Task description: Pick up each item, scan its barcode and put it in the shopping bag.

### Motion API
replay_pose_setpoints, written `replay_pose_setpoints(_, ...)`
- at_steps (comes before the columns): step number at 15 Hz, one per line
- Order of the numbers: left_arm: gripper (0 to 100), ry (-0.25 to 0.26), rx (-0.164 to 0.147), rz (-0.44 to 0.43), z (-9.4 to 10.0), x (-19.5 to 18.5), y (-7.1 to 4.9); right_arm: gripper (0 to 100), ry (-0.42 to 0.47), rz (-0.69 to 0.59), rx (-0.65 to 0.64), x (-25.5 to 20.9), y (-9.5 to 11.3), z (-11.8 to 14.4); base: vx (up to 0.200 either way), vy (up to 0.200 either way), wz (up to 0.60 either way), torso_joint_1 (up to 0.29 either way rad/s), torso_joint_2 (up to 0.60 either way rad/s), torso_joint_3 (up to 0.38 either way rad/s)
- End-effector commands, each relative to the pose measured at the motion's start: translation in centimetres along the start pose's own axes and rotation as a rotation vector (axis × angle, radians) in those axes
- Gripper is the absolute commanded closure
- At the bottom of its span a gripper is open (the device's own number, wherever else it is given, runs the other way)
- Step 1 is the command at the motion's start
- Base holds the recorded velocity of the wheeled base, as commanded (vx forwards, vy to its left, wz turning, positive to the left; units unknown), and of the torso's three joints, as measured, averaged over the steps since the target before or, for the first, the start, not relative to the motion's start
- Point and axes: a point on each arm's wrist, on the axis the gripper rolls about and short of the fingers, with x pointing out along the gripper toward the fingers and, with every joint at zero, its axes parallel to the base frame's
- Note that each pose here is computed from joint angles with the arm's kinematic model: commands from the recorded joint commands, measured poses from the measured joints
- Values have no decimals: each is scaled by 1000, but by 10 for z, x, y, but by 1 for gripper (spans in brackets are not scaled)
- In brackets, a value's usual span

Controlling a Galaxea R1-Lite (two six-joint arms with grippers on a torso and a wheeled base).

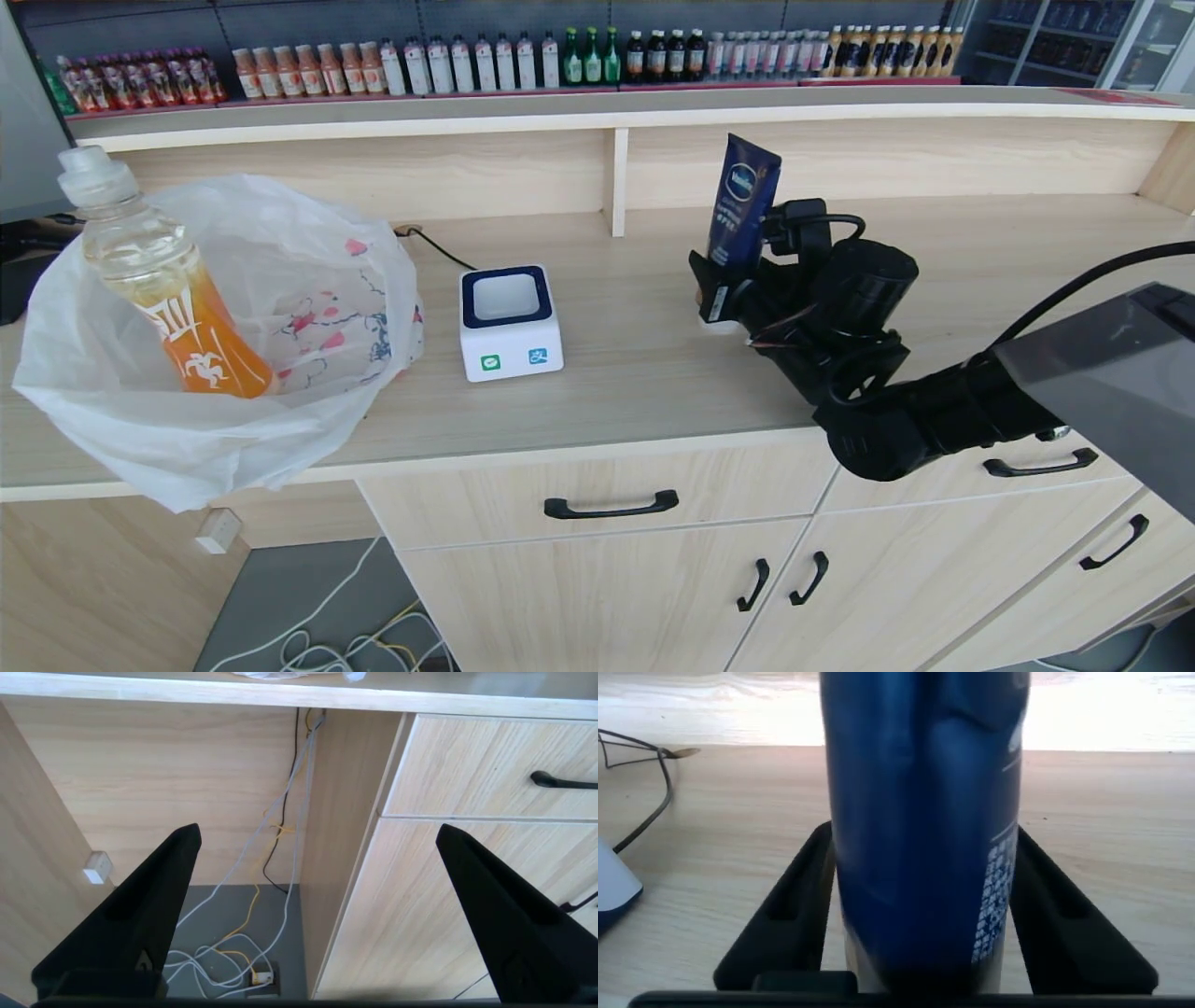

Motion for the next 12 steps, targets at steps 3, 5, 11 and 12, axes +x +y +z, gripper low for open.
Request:
replay_pose_setpoints(3, 0, 0, -1, -1, 0, 0, 0, 100, -4, 1, 3, 0, 0, 2, 0, 0, 0, 0, 0, 0)
replay_pose_setpoints(5, 0, 0, -1, 1, 0, 0, 0, 100, -8, -1, 3, 0, -4, 4, 0, 0, 0, 0, 0, 0)
replay_pose_setpoints(11, 0, 0, -1, -1, 0, 0, 0, 100, -41, 0, 7, -4, -5, 21, 0, 0, 0, 0, 0, 0)
replay_pose_setpoints(12, 0, 0, -1, 1, 0, 0, 0, 100, -47, -1, 8, -5, -5, 24, 0, 0, 0, 0, 0, 0)
